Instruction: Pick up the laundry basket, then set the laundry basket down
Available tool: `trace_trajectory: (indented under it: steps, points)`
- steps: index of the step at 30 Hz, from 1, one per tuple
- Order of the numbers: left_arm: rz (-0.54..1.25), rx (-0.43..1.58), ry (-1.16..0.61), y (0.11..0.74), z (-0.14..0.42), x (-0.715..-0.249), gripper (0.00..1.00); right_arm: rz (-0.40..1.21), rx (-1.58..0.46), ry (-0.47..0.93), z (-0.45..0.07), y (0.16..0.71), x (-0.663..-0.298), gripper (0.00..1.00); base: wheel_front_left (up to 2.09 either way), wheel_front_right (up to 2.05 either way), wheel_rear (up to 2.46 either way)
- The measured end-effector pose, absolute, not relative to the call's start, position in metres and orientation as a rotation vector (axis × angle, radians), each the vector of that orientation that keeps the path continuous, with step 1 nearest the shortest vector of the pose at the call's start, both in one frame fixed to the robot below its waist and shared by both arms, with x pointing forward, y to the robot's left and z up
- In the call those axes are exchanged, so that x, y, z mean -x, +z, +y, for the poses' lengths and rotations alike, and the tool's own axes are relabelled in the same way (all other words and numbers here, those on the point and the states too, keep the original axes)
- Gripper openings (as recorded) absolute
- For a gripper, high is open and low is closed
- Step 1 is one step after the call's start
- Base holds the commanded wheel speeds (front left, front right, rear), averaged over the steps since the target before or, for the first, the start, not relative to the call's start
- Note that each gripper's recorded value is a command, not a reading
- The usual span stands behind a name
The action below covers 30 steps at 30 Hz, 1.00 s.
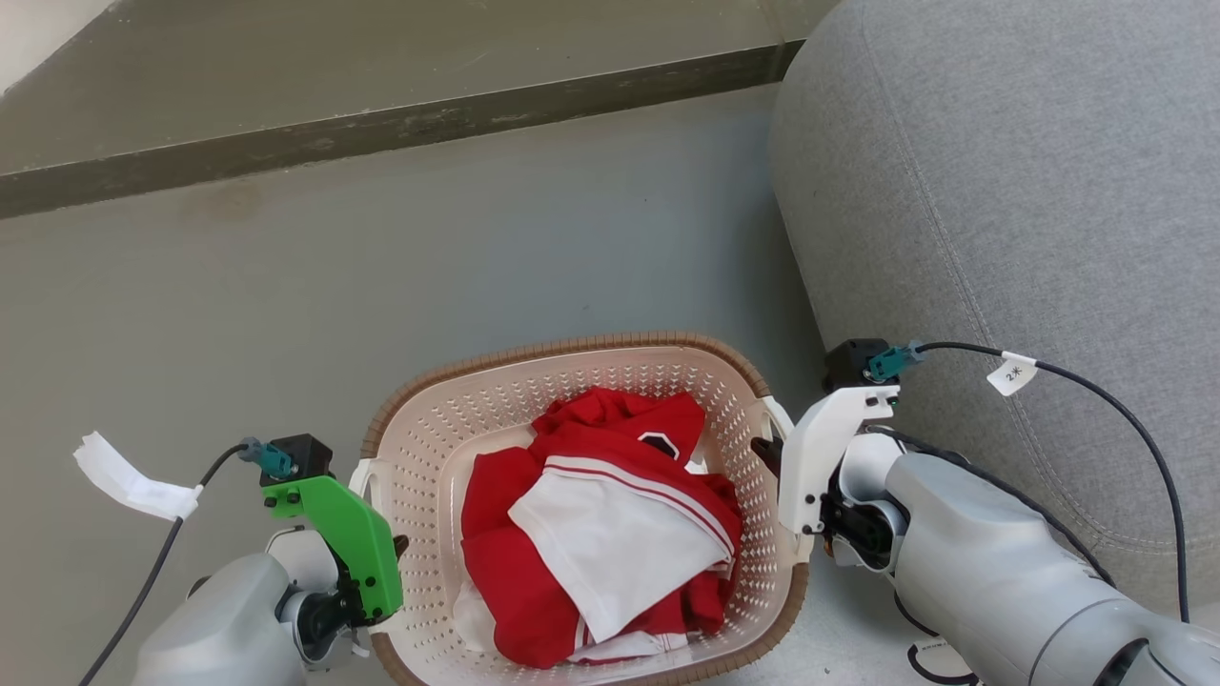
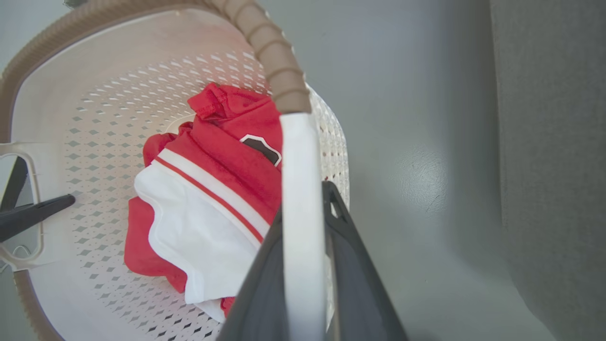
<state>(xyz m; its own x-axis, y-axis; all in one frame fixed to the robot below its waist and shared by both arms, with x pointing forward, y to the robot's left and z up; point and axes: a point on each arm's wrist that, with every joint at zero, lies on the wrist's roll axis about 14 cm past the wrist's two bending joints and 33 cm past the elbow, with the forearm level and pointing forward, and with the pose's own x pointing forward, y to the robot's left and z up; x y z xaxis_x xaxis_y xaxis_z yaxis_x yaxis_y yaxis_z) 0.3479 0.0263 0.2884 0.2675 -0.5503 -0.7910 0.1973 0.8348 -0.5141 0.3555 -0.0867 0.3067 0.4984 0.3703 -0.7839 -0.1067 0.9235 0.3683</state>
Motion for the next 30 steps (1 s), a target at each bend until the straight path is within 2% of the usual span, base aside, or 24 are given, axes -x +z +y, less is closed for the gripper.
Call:
trace_trajectory:
  steps: [30]
  points:
    - [1.248,0.359,-0.502,0.278,0.029,-0.349,0.0,1.053,-0.31,0.298,-0.083,0.297,-0.355,0.0,0.0,0.0,0.0]
